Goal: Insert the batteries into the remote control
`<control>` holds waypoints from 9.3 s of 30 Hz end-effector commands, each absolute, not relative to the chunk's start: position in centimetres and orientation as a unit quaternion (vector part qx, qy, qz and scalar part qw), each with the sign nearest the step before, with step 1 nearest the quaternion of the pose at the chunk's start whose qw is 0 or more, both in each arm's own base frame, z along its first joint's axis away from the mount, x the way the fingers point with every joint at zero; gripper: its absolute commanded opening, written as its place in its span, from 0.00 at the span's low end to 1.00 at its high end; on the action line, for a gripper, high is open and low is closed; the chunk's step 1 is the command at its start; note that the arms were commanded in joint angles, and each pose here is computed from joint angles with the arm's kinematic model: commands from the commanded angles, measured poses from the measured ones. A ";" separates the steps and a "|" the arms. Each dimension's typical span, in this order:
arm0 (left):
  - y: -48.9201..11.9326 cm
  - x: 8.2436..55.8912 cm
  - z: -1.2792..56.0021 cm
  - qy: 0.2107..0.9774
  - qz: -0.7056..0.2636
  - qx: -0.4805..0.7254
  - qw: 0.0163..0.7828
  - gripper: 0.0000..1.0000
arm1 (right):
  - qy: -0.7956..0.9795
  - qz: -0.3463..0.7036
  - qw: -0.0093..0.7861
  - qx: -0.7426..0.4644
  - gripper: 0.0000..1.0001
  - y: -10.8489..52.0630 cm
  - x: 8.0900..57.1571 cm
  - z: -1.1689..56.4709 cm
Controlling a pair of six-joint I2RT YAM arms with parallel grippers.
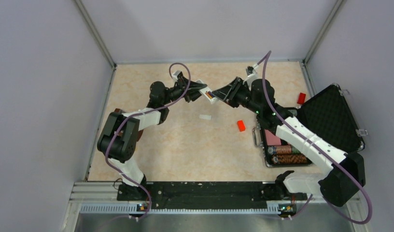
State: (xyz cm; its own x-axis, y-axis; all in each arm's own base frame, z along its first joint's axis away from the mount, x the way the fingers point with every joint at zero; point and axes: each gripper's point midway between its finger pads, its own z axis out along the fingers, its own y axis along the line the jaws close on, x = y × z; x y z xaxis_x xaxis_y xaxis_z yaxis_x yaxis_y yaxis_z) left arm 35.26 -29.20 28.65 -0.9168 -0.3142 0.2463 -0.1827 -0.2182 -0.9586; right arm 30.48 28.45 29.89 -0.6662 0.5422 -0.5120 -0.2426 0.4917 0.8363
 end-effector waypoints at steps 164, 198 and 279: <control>-16.6 38.4 8.1 0.871 -0.346 -0.209 0.280 0.37 | 0.918 0.059 0.331 -0.208 0.09 30.4 42.5 6.3; -16.5 38.1 7.6 0.865 -0.360 -0.206 0.282 0.36 | 0.916 0.055 0.288 -0.273 0.07 30.3 38.5 5.8; -10.8 37.3 8.7 0.859 -0.273 -0.263 0.344 0.35 | 0.904 0.052 0.092 -0.415 0.42 29.4 32.0 -0.5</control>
